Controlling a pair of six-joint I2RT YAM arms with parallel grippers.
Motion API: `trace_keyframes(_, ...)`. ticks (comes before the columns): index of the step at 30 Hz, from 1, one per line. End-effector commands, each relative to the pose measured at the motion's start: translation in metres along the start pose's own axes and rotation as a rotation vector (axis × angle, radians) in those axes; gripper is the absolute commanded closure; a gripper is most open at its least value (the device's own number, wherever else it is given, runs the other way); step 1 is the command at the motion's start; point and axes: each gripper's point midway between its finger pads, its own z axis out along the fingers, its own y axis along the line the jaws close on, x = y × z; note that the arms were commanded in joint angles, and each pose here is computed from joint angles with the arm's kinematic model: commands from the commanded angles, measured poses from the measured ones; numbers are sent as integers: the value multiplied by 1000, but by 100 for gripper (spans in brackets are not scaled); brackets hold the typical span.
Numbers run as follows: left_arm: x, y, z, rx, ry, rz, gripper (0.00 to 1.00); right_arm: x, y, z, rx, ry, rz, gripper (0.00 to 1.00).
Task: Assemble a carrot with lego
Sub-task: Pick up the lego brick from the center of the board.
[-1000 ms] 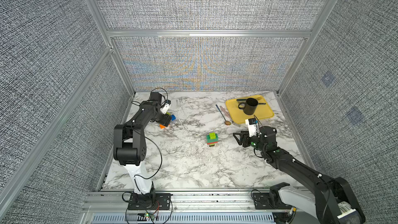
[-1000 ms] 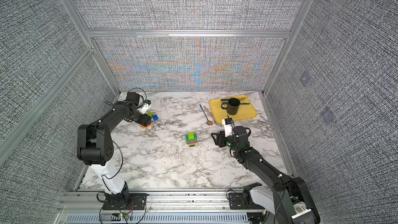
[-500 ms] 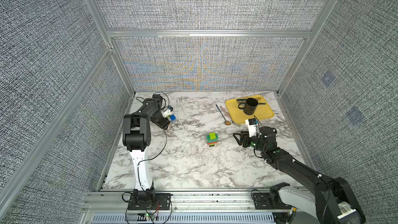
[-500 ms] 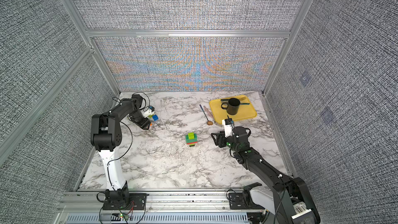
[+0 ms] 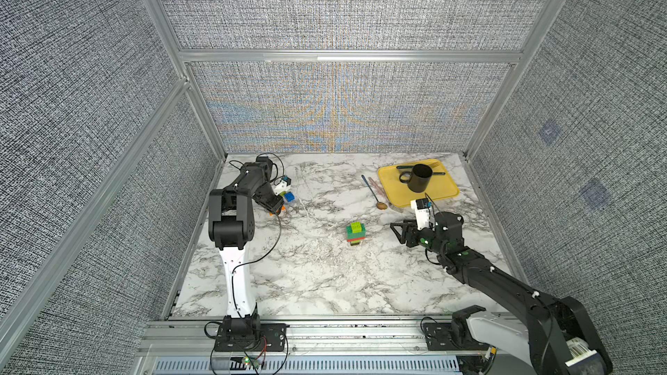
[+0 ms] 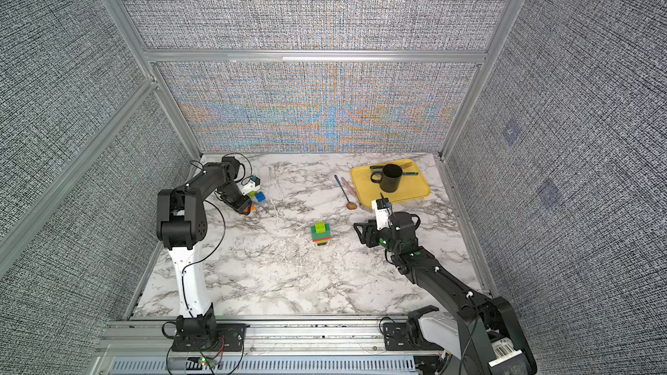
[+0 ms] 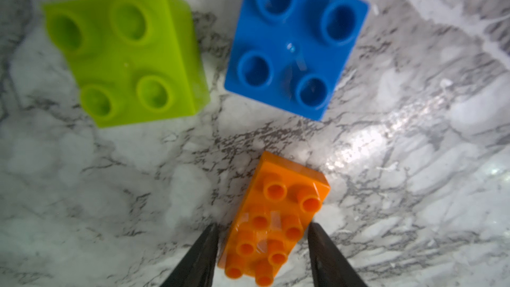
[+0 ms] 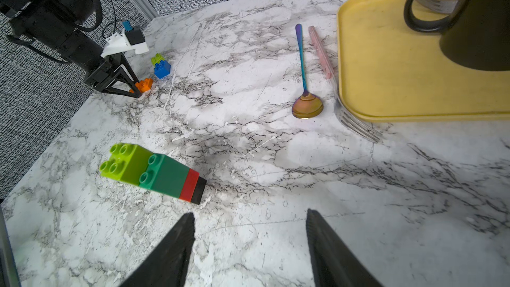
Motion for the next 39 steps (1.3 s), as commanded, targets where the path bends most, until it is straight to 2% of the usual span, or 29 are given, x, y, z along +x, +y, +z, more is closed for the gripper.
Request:
trace_keyframes(1,-3,-9,12,58,-12,1,43,-4,1,0,-5,-12,-10,34)
trace_keyframes(6,-9,-10,15,70,-28,-9,43,-3,2,0,-5,-9,-10,34)
trace_keyframes(19,-15,-17,16,88,-34,18,54,0,2,2,-6,1,-10,34)
trace_keyframes(24,-17,-17,16,95,-31,17,54,0,2,2,-6,0,-13,34)
trace_keyframes(31,-14,-20,16,104,-22,22,64,-1,3,2,-7,1,-14,34)
trace_keyframes(39,-5,-20,10,78,0,26,69,-3,3,0,-4,-5,-17,34)
